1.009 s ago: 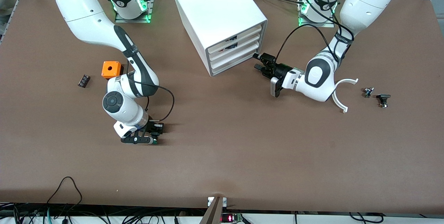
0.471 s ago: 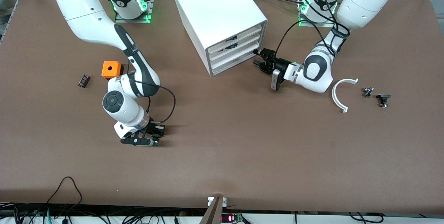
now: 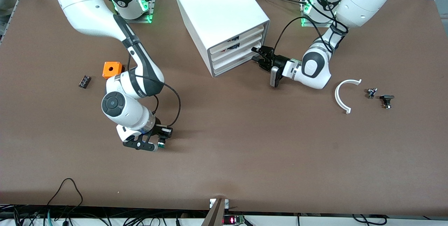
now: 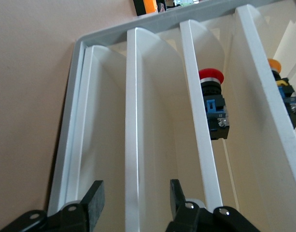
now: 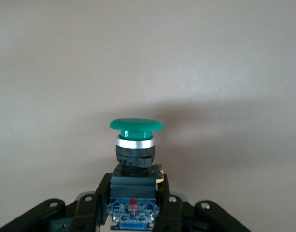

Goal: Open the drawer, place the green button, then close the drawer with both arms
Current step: 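Pull the drawer open with the left gripper while the right gripper lifts the button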

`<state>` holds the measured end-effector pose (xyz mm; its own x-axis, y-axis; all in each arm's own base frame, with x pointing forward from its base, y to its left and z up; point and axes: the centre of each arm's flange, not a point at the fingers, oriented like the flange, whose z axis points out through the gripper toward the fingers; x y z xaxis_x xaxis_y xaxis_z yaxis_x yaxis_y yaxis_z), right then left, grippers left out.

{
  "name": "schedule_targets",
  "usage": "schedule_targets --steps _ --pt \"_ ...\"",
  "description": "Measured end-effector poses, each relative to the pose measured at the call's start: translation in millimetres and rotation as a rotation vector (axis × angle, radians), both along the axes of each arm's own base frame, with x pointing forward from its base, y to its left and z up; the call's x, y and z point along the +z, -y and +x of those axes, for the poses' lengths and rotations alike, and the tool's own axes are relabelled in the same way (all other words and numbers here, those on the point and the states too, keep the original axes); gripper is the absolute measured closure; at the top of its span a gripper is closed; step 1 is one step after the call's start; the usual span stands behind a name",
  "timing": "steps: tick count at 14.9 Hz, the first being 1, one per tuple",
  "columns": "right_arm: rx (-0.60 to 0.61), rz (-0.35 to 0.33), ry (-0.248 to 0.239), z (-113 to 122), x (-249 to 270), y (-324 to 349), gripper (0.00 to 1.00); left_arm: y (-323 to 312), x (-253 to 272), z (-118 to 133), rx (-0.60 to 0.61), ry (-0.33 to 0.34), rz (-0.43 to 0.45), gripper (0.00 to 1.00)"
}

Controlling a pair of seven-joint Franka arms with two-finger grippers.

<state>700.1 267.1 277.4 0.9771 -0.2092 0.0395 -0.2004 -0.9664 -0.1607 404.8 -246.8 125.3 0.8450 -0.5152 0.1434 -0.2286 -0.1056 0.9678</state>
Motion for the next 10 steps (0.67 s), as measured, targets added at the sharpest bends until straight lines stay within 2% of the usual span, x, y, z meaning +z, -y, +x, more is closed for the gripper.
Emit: schedule_targets --steps 2,4,5,8,9,10 --pt "-0.058 0.016 -0.034 0 23 -13 0.59 5 -2 -6 0.005 -0.003 0.009 0.41" --pt "-0.118 0.035 -0.047 4 58 -21 0.59 11 -4 -13 0.020 -0.013 0.012 0.54" --pt "-0.147 0.045 -0.051 5 71 -26 0.59 15 -4 -17 0.025 -0.019 0.013 0.55" --pt "-0.232 0.060 -0.080 0 79 -40 0.59 19 -6 -24 0.028 -0.021 0.025 0.85" --pt "-0.258 0.064 -0.090 -2 79 -44 0.59 19 -6 -24 0.030 -0.023 0.025 0.90" --pt "-0.280 0.069 -0.098 -4 81 -49 0.59 18 -6 -23 0.033 -0.023 0.025 0.90"
